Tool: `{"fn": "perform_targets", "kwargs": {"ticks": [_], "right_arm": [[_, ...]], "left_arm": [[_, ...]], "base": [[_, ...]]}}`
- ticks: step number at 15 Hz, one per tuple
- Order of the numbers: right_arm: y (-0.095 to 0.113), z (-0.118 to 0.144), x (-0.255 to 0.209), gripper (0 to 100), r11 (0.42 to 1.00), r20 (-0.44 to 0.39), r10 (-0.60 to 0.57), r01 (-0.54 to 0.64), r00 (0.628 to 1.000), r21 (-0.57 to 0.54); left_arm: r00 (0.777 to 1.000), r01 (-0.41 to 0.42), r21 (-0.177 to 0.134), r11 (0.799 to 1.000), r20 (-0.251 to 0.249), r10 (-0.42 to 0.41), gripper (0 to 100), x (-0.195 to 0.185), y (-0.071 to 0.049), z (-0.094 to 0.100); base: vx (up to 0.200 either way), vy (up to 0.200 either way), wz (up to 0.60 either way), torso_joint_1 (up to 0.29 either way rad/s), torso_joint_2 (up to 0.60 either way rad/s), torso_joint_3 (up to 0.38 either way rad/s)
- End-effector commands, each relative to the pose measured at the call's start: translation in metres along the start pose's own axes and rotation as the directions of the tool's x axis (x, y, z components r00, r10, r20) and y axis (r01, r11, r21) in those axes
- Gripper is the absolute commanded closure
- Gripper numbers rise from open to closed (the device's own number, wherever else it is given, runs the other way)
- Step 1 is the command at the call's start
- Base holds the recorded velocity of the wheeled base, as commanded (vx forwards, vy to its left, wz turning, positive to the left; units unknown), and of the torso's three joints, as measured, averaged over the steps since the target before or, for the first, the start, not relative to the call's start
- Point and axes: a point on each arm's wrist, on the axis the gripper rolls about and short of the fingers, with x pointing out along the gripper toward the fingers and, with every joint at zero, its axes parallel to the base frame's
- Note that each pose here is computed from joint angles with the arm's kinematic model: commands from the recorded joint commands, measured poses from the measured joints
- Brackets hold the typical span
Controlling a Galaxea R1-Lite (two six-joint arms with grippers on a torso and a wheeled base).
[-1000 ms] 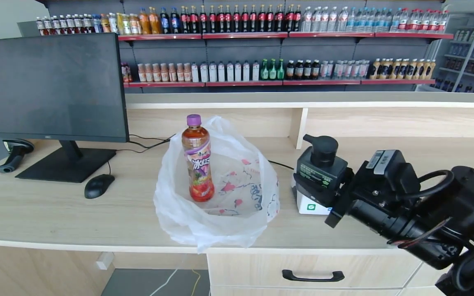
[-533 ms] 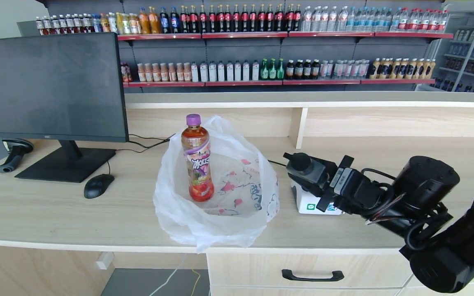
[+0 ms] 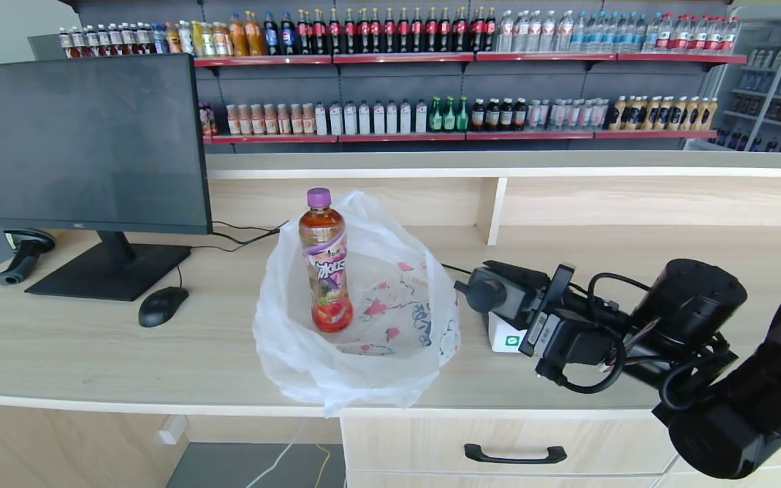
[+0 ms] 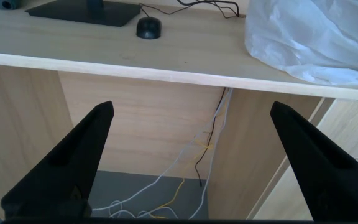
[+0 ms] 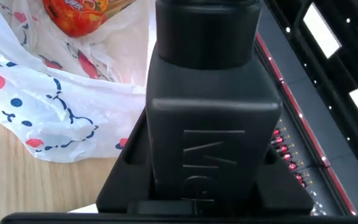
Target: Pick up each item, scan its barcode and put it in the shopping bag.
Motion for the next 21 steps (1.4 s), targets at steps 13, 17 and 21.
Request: {"fn": "perform_targets", "kwargs": {"ticks": [13,17,21], "right_arm": [[0.002,-0.025,0.001,100,0.998,0.021,0.025,-0.024,0.999,-0.053],[0.003,-0.025,0.001,100,0.998,0.022,0.030,-0.028,0.999,-0.051],[0.005,-0.026,0.000,100,0.998,0.019,0.039,-0.038,0.999,-0.044]], "left_arm": [[1.000,-0.001,0.002,1.000,0.000,0.001,0,0.000,0.000,0.000],[1.000,-0.001,0.002,1.000,0.000,0.001,0,0.000,0.000,0.000],[1.000,-0.001,0.002,1.000,0.000,0.001,0,0.000,0.000,0.000]], "base": [[0.000,0.000,0.00,0.000,0.00,0.000],[0.000,0.000,0.00,0.000,0.00,0.000],[0.000,0.000,0.00,0.000,0.00,0.000]]}}
